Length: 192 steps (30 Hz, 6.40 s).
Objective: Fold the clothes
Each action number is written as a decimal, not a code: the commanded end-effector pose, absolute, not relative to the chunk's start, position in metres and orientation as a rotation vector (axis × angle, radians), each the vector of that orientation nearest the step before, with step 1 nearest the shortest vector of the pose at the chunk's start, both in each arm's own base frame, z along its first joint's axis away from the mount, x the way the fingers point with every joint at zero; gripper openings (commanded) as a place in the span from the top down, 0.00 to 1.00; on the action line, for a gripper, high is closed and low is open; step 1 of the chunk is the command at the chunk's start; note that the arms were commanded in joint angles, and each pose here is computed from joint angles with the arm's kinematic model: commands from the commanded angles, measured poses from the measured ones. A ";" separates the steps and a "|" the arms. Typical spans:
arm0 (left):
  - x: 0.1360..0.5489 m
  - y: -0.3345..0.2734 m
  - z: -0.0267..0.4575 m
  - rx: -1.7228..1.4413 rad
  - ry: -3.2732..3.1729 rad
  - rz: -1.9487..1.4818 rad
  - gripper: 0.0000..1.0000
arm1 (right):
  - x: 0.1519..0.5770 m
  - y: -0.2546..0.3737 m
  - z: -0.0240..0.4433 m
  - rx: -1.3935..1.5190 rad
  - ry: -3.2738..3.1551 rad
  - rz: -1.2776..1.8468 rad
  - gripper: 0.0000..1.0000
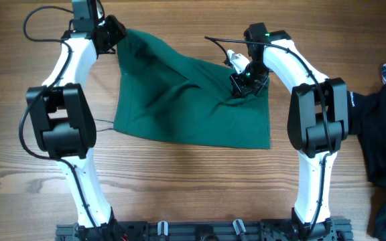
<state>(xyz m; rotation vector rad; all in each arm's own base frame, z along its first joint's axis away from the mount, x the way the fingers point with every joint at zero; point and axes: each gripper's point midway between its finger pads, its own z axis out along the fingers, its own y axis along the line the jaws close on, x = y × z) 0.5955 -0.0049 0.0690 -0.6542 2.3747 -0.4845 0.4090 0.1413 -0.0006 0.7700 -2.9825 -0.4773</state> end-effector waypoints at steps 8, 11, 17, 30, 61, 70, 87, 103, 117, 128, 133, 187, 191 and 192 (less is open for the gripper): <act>0.591 0.002 0.026 -0.641 2.447 -0.412 0.52 | 0.410 0.136 -0.011 0.750 -2.994 -0.432 0.95; 0.591 -0.004 0.027 -0.627 2.453 -0.456 0.69 | 0.410 0.136 -0.011 0.750 -2.994 -0.432 0.95; 0.585 -0.003 0.023 -0.492 2.503 -0.417 0.44 | 0.411 0.136 -0.011 0.751 -2.997 -0.432 0.94; 0.561 -0.012 0.097 -0.314 2.497 -0.543 0.93 | 0.415 0.137 -0.011 0.758 -3.011 -0.433 0.91; 0.569 -0.007 0.022 -0.053 2.570 -0.418 0.86 | 0.424 0.139 -0.011 0.776 -3.048 -0.436 0.89; 0.513 -0.019 0.080 -0.085 2.701 -0.498 0.94 | 0.426 0.139 -0.011 0.779 -3.053 -0.437 0.89; 0.490 0.009 0.061 -0.397 2.782 -0.271 0.25 | 0.434 0.141 -0.010 0.798 -3.085 -0.439 0.89; 0.561 0.016 0.002 -0.168 2.562 -0.467 0.35 | 0.438 0.142 -0.010 0.804 -3.101 -0.441 0.89; 0.568 -0.014 0.038 -0.074 2.452 -0.691 0.80 | 0.438 0.142 -0.010 0.804 -3.102 -0.441 0.89; 0.519 -0.027 0.099 -0.112 2.566 -0.726 0.96 | 0.440 0.142 -0.010 0.807 -3.106 -0.441 0.89; 0.485 -0.046 0.076 -0.114 2.762 -0.639 0.96 | 0.442 0.142 -0.010 0.812 -3.116 -0.442 0.89; 0.515 0.031 0.030 -1.353 2.293 -0.713 0.86 | 0.449 0.144 -0.009 0.829 -3.143 -0.444 0.89; 0.537 0.016 0.054 -1.205 2.239 -0.884 0.96 | 0.472 0.149 -0.001 0.822 -3.235 -0.456 0.89; 0.543 0.010 0.063 -1.102 2.234 -0.931 0.96 | 0.477 0.150 0.004 0.816 -3.256 -0.460 0.89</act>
